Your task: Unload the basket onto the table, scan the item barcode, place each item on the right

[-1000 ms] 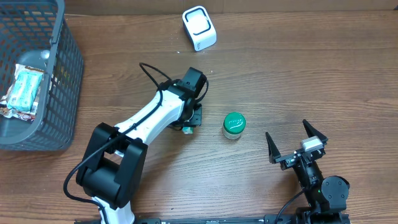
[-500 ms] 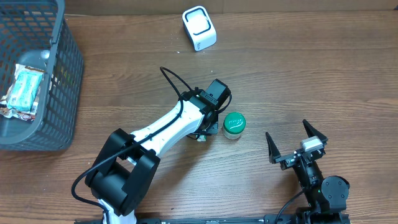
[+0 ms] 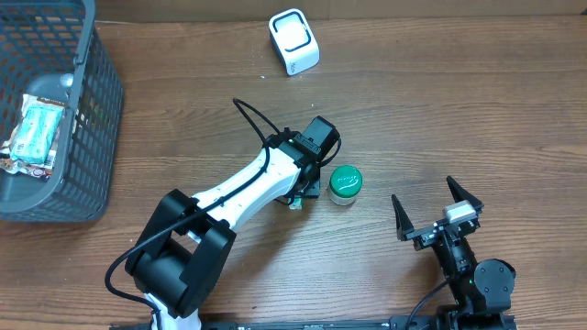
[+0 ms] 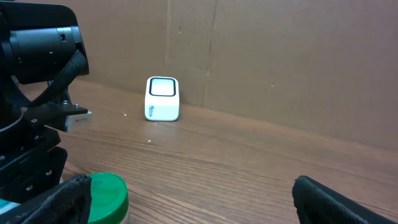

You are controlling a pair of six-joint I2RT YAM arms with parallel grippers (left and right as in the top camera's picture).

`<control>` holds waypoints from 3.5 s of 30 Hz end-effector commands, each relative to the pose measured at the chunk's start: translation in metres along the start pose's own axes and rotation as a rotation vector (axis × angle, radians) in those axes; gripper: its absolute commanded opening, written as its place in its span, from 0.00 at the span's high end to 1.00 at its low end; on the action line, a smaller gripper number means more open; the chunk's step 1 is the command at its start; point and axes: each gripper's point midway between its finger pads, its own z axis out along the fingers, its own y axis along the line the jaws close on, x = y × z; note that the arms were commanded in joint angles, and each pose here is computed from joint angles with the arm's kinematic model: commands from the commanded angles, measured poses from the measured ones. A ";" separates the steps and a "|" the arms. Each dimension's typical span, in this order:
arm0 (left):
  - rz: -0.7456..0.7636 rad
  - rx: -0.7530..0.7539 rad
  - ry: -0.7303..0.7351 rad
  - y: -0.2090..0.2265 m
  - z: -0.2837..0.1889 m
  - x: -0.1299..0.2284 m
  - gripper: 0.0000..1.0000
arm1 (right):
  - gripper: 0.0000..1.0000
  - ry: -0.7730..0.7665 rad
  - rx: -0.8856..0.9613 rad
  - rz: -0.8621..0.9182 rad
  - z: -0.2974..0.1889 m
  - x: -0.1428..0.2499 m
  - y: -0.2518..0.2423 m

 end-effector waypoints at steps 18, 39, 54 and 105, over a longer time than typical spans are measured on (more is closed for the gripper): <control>0.055 0.004 -0.448 0.082 -0.234 -0.170 0.43 | 0.00 -0.001 0.000 0.006 0.000 0.002 0.000; -0.329 -0.152 -0.815 0.313 -0.360 -0.217 0.25 | 0.00 -0.001 0.000 0.006 0.000 0.002 0.000; -0.516 -0.222 -0.718 0.432 -0.331 -0.182 0.21 | 0.00 -0.001 0.000 0.006 0.000 0.002 0.000; -0.407 -0.033 -0.096 0.453 -0.061 -0.173 0.64 | 0.00 -0.001 0.000 0.006 0.000 0.002 0.000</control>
